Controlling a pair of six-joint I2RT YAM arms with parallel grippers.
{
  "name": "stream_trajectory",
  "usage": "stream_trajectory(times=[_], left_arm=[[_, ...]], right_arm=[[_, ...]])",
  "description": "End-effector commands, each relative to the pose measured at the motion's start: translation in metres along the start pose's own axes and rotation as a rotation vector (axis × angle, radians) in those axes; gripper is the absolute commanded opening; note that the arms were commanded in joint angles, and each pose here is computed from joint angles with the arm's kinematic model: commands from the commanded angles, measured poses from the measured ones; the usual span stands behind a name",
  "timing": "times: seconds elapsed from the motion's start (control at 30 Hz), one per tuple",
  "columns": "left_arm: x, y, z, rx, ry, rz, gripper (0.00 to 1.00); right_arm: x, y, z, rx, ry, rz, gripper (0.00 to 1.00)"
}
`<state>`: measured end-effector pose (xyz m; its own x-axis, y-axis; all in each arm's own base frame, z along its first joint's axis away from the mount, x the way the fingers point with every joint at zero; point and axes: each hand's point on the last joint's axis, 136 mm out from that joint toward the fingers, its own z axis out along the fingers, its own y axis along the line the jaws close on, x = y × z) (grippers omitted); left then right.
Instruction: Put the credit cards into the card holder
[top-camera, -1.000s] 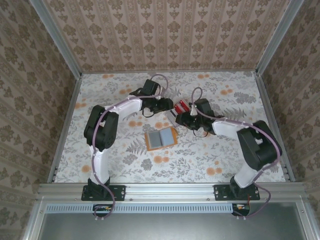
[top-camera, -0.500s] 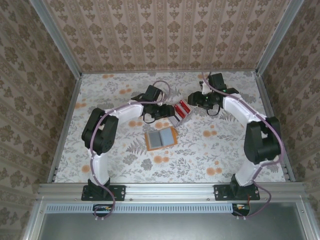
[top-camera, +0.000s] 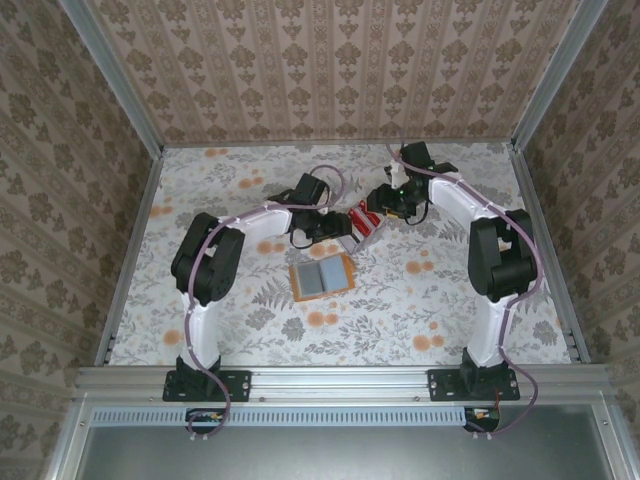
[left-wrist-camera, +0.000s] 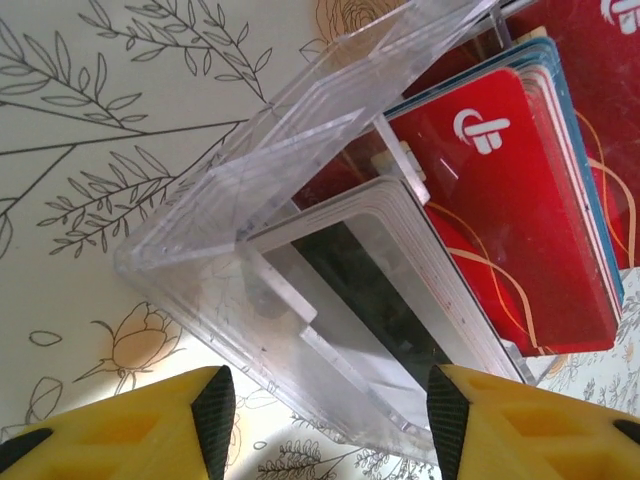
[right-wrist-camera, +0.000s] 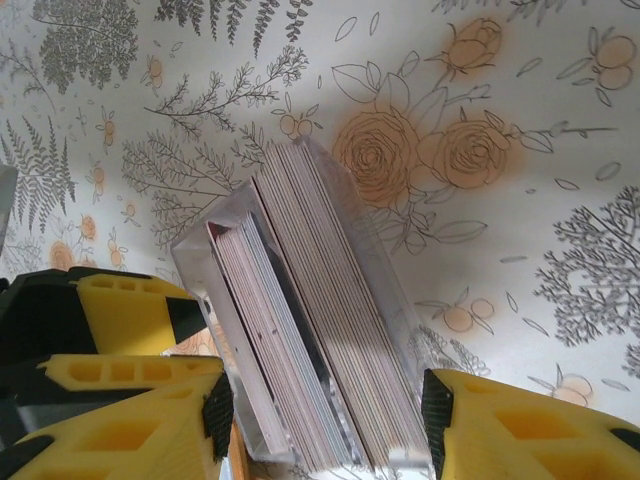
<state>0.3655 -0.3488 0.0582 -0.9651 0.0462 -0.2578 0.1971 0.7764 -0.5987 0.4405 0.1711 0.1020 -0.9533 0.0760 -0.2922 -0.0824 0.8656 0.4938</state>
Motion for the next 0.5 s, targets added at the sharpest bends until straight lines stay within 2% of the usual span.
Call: stream_trajectory(times=[0.0, 0.33, 0.47], left_arm=[[-0.010, -0.008, 0.002, 0.023, -0.011, -0.002, 0.56], [-0.014, -0.006, 0.014, 0.036, 0.000, -0.012, 0.55], [-0.015, -0.006, 0.016, 0.038, 0.002, -0.012, 0.54]], right_arm=[[0.007, 0.011, 0.008, -0.026, 0.056, -0.018, 0.55], [0.011, 0.032, 0.014, -0.048, 0.077, -0.070, 0.55], [0.013, 0.023, 0.022, 0.014, 0.099, -0.089, 0.56]])
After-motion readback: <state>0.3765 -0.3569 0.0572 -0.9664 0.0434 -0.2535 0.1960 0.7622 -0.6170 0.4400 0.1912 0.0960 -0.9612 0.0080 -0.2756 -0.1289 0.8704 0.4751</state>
